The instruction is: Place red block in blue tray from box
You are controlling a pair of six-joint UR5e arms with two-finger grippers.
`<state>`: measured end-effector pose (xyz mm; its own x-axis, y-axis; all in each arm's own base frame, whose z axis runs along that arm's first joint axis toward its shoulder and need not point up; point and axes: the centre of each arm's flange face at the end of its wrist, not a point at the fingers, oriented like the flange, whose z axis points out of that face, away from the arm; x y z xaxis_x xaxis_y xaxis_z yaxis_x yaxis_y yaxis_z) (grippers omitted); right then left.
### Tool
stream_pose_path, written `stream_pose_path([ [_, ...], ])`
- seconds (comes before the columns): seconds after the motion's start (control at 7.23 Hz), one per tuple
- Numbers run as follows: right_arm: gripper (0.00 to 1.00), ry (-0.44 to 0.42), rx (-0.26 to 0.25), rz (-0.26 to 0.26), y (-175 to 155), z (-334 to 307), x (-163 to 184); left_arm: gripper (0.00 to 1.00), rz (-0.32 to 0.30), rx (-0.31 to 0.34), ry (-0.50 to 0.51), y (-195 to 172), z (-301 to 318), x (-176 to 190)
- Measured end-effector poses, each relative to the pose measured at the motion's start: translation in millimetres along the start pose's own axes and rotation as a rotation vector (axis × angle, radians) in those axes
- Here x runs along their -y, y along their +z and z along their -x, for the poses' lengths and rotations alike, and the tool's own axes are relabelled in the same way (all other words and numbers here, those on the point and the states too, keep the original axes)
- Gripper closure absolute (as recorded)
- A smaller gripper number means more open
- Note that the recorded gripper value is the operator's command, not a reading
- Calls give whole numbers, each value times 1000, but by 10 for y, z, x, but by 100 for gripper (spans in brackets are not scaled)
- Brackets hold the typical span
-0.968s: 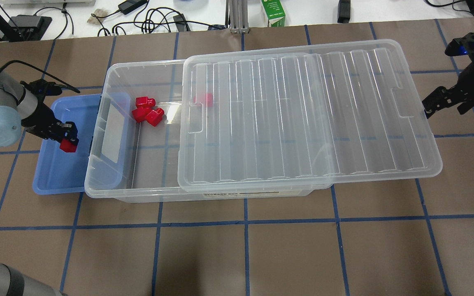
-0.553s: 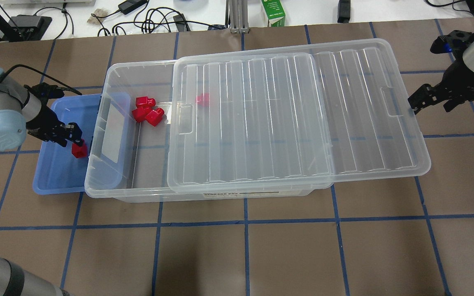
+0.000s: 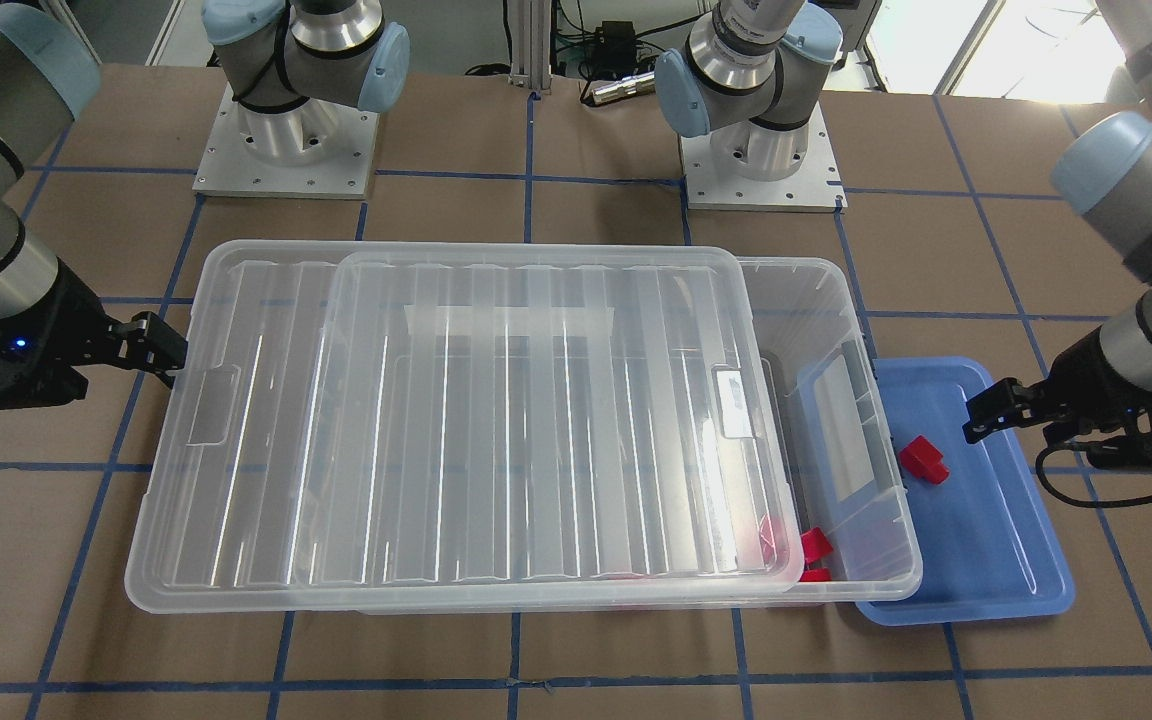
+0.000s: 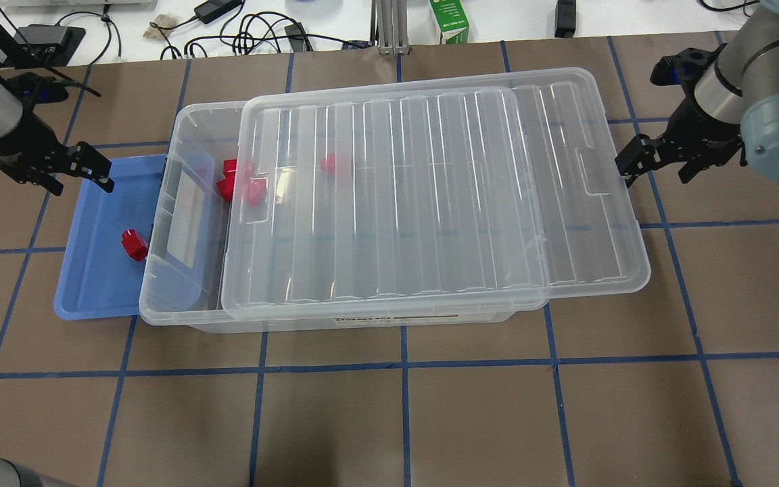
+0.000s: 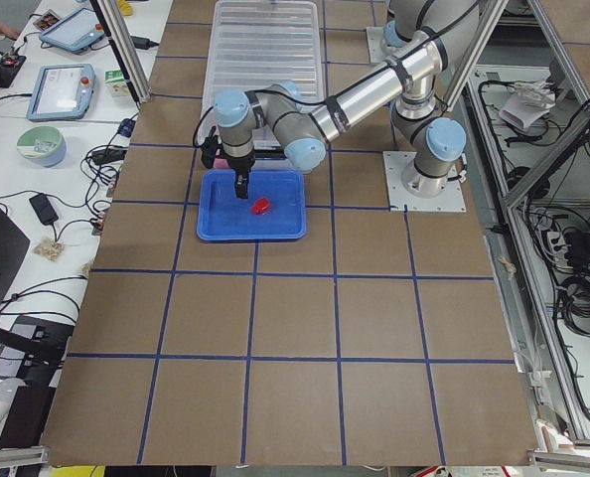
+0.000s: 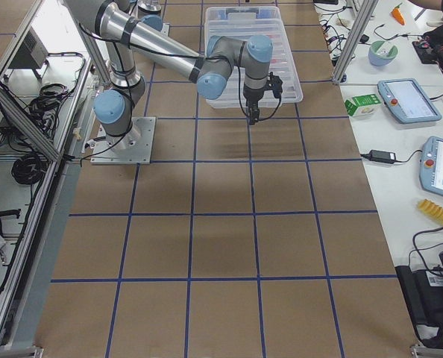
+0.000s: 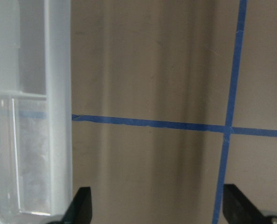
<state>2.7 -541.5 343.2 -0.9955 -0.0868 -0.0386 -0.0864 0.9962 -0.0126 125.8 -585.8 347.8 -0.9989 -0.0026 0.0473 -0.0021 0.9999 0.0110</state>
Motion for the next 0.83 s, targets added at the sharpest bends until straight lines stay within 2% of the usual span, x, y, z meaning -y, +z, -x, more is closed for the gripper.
stream_pose_path([
  [0.41,0,-4,0,-6,12,631,30,0,-54,21,-34,-924,-1263,-245],
  [0.83,0,-6,-2,-12,3,846,31,0,-103,26,65,-1307,-2357,-726],
])
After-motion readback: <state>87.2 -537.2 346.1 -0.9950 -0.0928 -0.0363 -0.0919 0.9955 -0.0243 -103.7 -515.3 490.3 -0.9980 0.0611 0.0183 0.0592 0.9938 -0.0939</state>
